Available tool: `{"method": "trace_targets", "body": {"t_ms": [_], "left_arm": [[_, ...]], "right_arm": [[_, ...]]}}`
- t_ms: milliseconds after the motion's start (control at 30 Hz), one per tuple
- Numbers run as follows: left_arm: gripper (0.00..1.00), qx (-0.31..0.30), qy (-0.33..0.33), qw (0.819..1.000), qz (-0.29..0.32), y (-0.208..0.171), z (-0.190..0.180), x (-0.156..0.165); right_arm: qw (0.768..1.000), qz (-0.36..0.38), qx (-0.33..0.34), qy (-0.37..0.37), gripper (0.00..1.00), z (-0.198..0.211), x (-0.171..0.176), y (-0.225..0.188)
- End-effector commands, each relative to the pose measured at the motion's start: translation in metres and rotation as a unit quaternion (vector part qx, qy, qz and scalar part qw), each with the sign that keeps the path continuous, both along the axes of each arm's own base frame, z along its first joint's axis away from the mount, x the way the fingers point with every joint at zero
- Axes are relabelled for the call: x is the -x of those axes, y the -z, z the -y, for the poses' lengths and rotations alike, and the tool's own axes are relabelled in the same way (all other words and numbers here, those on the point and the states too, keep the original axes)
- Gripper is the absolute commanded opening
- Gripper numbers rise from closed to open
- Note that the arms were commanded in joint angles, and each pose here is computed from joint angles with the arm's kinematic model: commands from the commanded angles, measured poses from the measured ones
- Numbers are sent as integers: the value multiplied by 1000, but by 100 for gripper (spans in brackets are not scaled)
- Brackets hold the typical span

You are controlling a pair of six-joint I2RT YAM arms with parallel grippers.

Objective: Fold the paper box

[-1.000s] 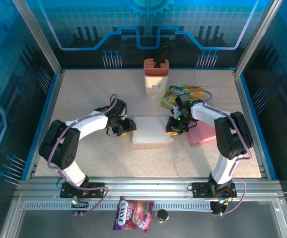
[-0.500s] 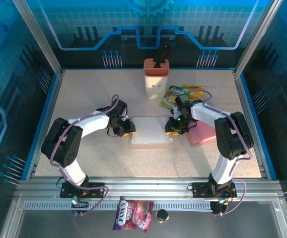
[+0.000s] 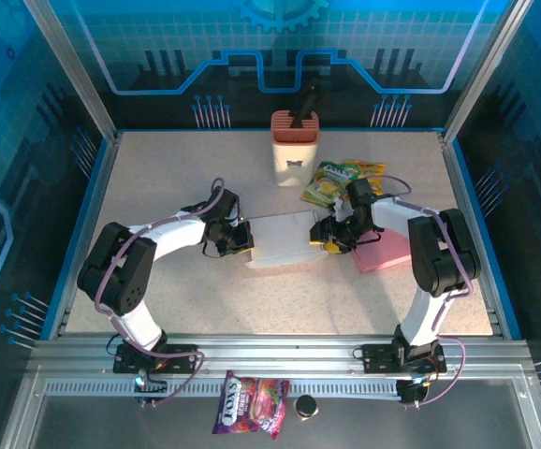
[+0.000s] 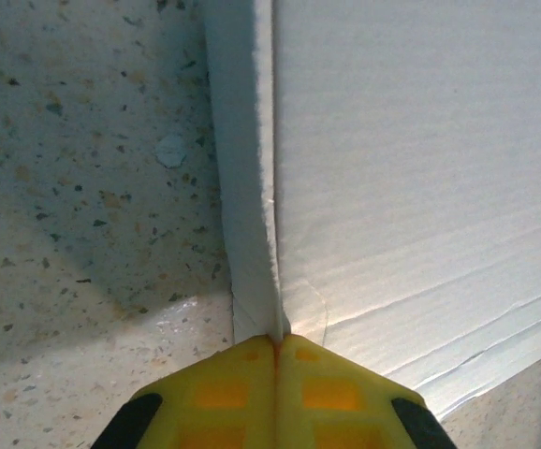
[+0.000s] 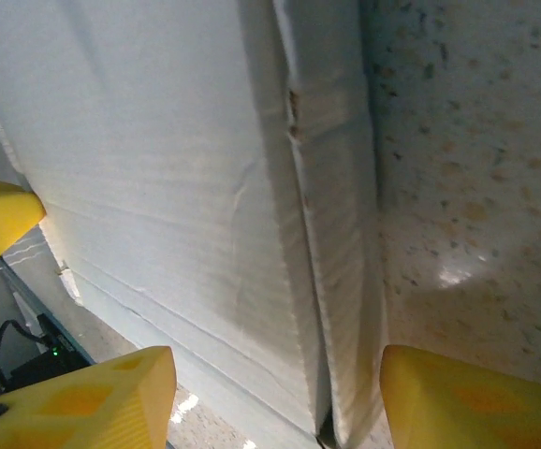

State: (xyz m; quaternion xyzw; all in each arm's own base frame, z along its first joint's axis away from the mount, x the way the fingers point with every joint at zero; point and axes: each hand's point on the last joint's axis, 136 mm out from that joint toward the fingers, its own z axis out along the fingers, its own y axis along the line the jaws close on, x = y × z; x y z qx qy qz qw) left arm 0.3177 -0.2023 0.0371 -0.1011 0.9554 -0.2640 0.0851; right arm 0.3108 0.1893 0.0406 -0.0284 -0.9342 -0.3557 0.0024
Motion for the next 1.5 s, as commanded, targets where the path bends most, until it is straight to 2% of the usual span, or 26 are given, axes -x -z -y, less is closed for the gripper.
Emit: {"method": "trace_targets", "body": {"t_ms": [0, 200, 500, 700, 1000, 1167, 1400, 1433, 1467], "left_arm": [[1, -24, -26, 999, -37, 27, -21, 16], [0, -20, -35, 998, -46, 36, -30, 19], [0, -33, -36, 997, -55, 41, -39, 22], [0, -36, -39, 997, -59, 43, -44, 25], [0, -31, -46, 996, -65, 49, -54, 31], [0, -28, -45, 997, -64, 49, -54, 29], [0, -14, -33, 999, -25, 26, -48, 15], [5, -12, -30, 999, -11, 18, -48, 12], [15, -10, -26, 1000, 14, 5, -47, 7]], "right_arm": [[999, 6, -43, -12, 62, -9, -4, -3], [994, 20, -106, -28, 64, -23, -11, -9], [996, 58, -68, 1, 68, 9, -36, -16], [996, 52, -74, -16, 71, 1, -45, -13], [991, 37, -108, -64, 72, -31, -41, -7], [985, 47, -155, -59, 67, -48, -45, -22], [976, 34, -213, -24, 45, -61, -46, -39], [977, 28, -212, -16, 44, -60, -45, -40], [978, 20, -209, -6, 43, -58, -43, -41]]}}
